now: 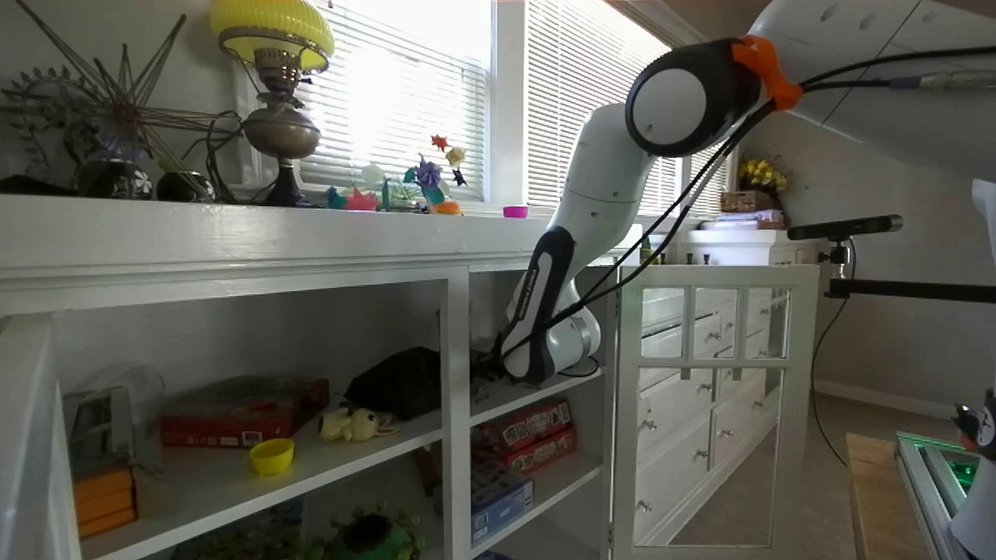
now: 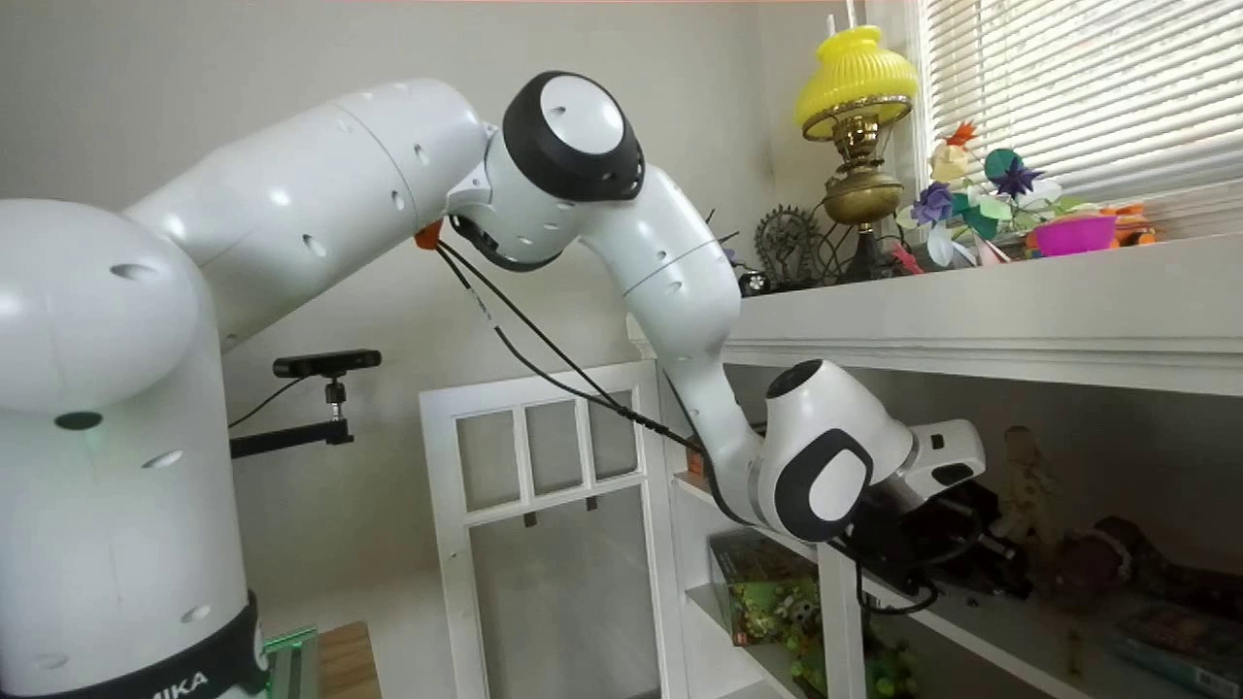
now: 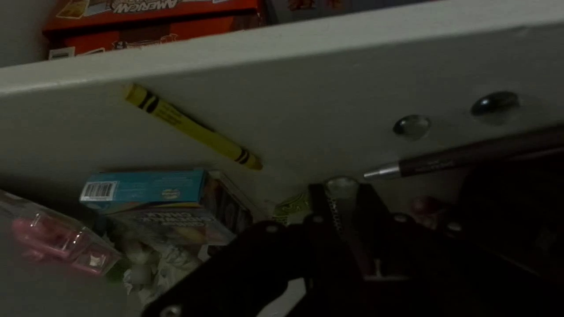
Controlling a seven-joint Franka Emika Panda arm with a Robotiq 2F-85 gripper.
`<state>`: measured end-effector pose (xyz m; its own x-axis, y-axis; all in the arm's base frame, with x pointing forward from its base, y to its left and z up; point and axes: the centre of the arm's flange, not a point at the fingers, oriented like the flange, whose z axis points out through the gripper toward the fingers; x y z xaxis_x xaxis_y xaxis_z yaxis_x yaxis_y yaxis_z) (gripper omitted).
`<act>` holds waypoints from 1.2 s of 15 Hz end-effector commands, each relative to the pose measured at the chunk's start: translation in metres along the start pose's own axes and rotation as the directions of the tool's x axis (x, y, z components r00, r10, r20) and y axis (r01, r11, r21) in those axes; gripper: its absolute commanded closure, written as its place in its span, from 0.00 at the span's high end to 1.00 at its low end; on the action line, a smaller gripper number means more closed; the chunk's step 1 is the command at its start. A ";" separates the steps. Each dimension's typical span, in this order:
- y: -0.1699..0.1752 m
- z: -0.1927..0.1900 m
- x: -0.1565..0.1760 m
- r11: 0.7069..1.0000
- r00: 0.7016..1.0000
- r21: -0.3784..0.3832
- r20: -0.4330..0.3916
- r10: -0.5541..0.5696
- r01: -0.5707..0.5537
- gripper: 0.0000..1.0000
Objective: Place one shiny object in the pink bowl.
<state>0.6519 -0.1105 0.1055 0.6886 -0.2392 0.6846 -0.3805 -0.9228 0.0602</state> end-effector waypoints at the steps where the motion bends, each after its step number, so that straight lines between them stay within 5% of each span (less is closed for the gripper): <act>1: 0.005 -0.037 0.002 0.998 0.996 -0.011 0.065 -0.057 0.058 0.06; 18: 0.011 -0.150 -0.047 0.969 0.949 0.076 0.201 -0.244 0.233 0.06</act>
<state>0.5540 -0.0731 0.1467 0.8442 -0.1117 0.5242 -0.2239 -0.9621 0.1555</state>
